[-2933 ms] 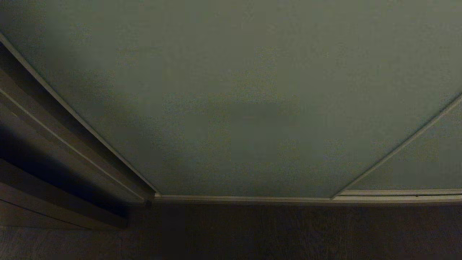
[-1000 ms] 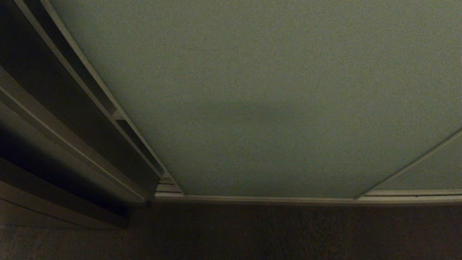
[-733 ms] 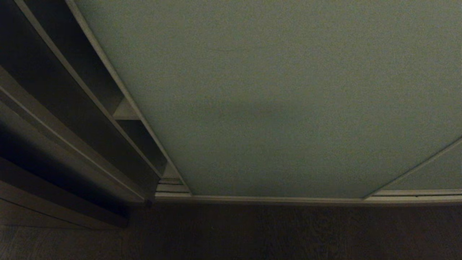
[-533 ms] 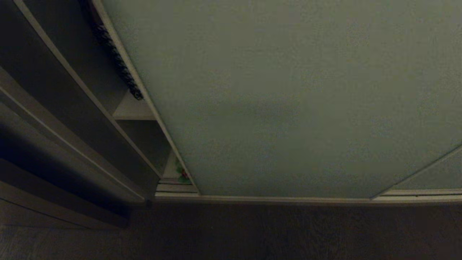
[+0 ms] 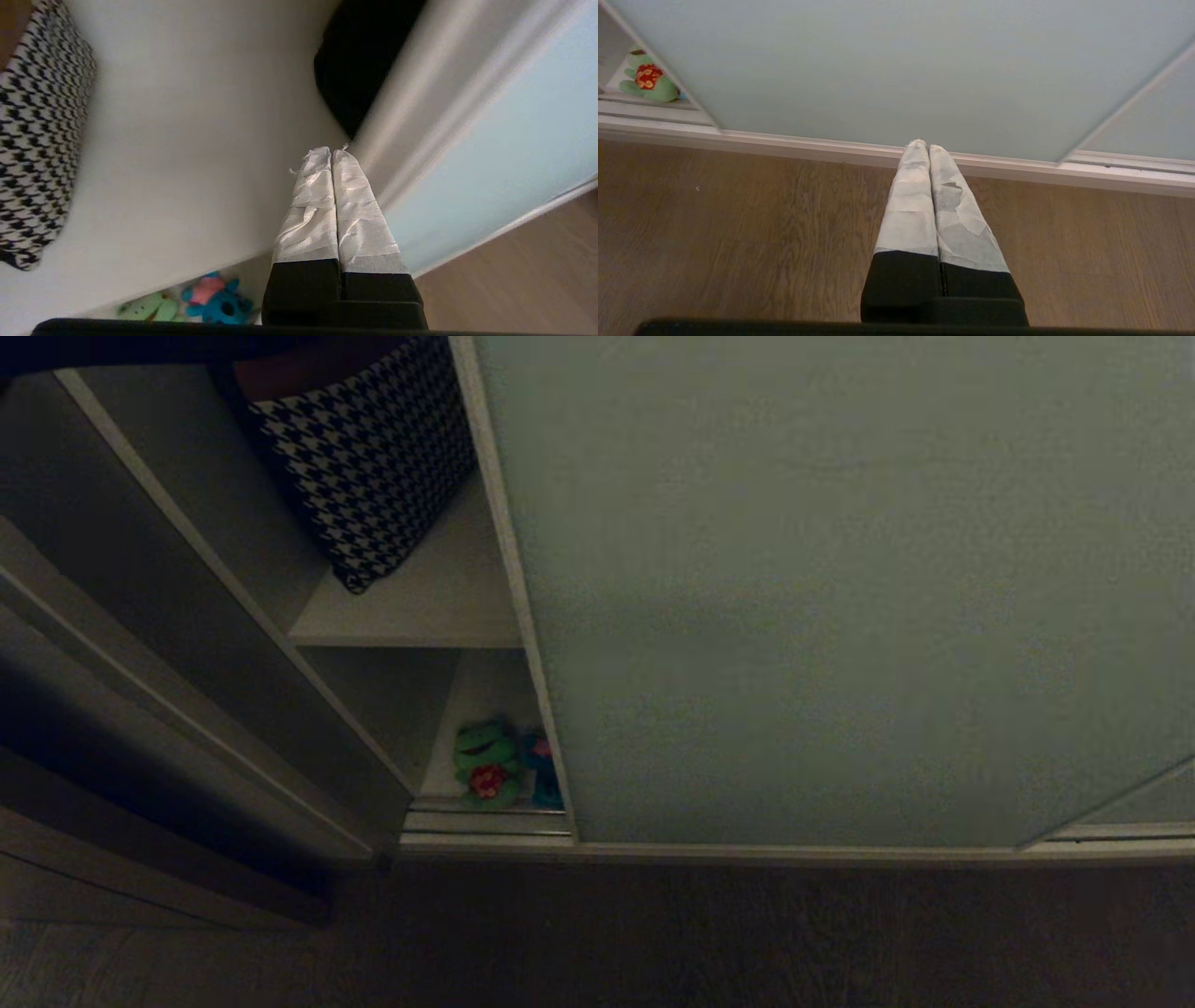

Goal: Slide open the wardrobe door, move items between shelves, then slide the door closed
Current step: Open the door

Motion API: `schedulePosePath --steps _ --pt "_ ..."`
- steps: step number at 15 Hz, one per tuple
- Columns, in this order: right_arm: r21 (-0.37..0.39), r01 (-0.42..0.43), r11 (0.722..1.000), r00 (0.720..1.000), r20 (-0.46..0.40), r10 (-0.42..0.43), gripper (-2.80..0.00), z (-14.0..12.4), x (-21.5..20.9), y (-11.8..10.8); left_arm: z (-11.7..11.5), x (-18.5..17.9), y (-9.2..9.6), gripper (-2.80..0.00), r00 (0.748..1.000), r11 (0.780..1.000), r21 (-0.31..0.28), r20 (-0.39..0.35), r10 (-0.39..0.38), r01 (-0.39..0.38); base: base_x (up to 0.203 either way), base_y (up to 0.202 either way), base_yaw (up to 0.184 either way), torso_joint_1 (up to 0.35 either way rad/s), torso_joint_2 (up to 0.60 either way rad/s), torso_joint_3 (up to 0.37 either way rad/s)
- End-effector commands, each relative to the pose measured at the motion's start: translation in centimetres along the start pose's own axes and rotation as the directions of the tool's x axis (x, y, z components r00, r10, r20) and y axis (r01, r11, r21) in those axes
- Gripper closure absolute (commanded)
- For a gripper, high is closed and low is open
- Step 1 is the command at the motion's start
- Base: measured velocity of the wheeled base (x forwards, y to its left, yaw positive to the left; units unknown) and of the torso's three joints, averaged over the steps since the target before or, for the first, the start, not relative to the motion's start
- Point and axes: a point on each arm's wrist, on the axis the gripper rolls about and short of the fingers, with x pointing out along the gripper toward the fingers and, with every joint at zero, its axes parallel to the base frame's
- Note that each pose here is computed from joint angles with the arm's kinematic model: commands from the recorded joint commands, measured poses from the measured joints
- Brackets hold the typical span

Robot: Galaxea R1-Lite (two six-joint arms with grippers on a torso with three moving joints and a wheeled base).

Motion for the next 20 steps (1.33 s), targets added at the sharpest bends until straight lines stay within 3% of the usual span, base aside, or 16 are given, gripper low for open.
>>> schedulePosePath --steps 1,6,9,11,16,20 --pt "0.0 0.0 1.0 1.0 0.0 0.0 0.0 0.0 0.0 0.0 -0.2 0.1 -0.1 0.0 1.0 1.0 -0.001 -0.003 -0.005 0.005 0.0 0.0 0.0 0.0 0.0 0.0" --pt "0.0 0.0 1.0 1.0 0.002 0.0 0.0 0.0 0.0 0.0 1.0 -1.2 2.8 0.0 0.984 0.985 0.022 0.04 0.172 -0.173 0.0 0.0 0.0 0.0 0.0 0.0" --pt "0.0 0.0 1.0 1.0 0.002 0.0 0.0 0.0 0.0 0.0 -0.2 -3.0 5.8 0.0 0.935 0.933 0.066 -0.003 0.355 -0.354 0.0 0.0 0.0 0.0 0.0 0.0" --pt "0.0 -0.001 1.0 1.0 0.001 0.001 0.0 0.0 0.0 0.0 -1.7 -5.7 6.8 0.0 0.895 0.894 0.095 -0.045 0.443 -0.438 0.0 0.0 0.0 0.0 0.0 0.0" --pt "0.0 -0.001 1.0 1.0 0.002 0.001 0.0 0.0 0.0 0.0 -8.4 -14.3 4.2 0.0 0.858 0.872 0.113 -0.161 0.488 -0.476 0.0 0.0 0.0 0.0 0.0 0.0" --pt "0.0 0.0 1.0 1.0 0.0 0.0 0.0 0.0 0.0 0.0 -16.0 -21.6 1.6 0.0 0.835 0.864 0.132 -0.221 0.503 -0.486 0.0 0.0 0.0 0.0 0.0 0.0"
